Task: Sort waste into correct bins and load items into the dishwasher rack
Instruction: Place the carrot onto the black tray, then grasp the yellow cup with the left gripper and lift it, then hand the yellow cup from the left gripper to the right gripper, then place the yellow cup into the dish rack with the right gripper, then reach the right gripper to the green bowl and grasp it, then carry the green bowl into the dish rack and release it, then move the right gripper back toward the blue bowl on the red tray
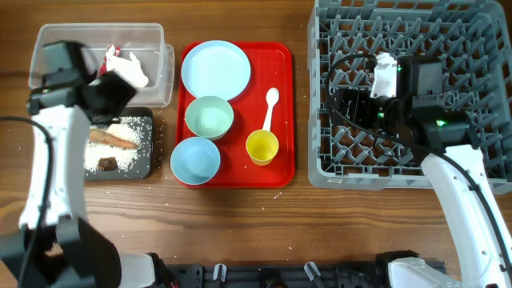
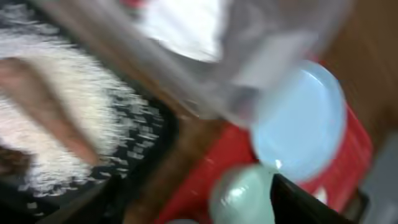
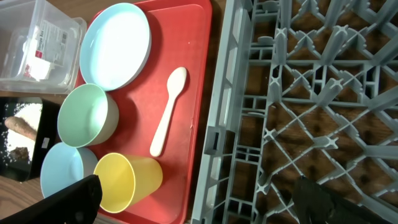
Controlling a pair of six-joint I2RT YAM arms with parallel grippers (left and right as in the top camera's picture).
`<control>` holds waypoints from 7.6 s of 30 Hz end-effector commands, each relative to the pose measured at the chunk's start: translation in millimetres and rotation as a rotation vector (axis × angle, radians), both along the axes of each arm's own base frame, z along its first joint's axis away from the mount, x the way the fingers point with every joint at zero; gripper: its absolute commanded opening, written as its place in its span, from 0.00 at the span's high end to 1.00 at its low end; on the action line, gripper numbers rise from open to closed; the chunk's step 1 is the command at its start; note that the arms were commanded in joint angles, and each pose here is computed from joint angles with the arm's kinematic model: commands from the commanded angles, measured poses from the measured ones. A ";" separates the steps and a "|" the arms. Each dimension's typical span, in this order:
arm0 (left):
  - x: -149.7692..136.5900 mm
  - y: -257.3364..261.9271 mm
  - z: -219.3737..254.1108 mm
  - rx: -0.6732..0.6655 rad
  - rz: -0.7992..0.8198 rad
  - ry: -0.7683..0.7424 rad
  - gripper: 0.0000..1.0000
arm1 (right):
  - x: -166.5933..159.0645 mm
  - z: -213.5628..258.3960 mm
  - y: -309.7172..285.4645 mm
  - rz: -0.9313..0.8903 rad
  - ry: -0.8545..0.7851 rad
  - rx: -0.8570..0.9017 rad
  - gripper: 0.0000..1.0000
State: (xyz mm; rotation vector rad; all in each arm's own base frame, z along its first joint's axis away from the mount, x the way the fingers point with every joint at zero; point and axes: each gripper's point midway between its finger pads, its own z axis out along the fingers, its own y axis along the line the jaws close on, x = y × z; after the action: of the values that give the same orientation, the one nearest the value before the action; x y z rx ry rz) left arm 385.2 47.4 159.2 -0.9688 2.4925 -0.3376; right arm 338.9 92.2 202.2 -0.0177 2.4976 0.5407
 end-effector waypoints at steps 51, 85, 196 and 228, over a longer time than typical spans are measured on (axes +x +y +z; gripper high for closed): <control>-50.1 -264.1 107.7 -1.220 -1.048 -0.181 0.96 | -2.5 88.1 129.7 0.886 -0.376 0.701 0.00; -24.0 -262.9 60.2 -0.912 -0.948 -0.156 0.63 | 38.2 56.0 -3.0 0.118 -0.141 0.322 0.53; -13.9 25.7 74.5 0.284 -0.056 -0.081 0.00 | 132.1 -64.3 -69.1 -0.104 0.104 -1.321 0.25; -13.9 25.7 74.5 0.284 -0.056 -0.081 0.00 | -42.7 -183.4 272.7 0.343 0.488 -0.141 0.57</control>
State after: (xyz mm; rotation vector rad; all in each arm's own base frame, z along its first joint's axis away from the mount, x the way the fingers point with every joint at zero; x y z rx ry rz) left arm 369.4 69.4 229.6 -0.7451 2.4307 -0.0493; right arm 297.1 370.6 38.1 -0.5037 2.9784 0.6273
